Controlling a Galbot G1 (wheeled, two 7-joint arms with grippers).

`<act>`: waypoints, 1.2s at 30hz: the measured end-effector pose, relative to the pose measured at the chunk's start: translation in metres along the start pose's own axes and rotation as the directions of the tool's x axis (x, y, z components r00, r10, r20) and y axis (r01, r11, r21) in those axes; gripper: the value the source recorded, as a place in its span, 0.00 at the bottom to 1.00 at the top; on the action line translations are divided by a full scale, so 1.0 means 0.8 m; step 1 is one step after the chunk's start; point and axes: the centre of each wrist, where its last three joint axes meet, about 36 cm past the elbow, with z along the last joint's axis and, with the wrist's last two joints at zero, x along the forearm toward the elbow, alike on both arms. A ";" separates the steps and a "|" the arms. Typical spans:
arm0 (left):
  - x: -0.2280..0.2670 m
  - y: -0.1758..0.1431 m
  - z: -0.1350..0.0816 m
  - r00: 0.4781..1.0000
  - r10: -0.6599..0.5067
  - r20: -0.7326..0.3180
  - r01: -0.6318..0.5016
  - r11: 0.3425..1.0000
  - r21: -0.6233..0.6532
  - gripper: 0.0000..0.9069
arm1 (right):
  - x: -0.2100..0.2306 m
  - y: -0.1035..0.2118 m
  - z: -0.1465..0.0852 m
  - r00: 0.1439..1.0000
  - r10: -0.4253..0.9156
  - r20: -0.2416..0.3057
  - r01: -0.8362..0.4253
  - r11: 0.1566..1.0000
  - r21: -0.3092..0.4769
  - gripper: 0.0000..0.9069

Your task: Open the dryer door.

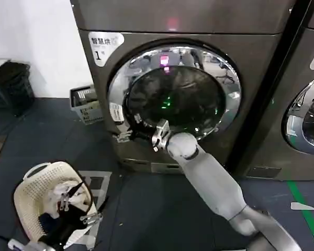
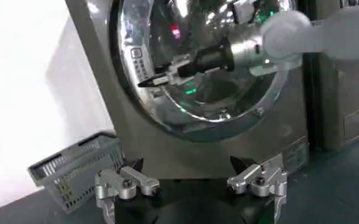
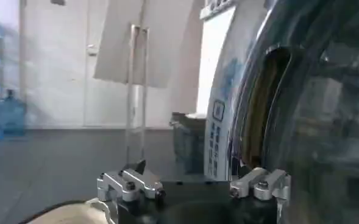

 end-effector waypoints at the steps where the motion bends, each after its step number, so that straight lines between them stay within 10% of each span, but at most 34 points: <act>1: -0.001 0.003 -0.002 1.000 -0.009 -0.009 0.010 1.000 0.007 1.00 | 0.005 -0.001 0.002 1.000 -0.017 0.004 0.017 1.000 0.004 1.00; 36: -0.044 0.181 0.023 0.984 0.120 0.130 -0.140 0.978 0.155 1.00 | 0.134 0.061 0.024 0.912 -0.410 0.032 0.407 0.911 0.066 1.00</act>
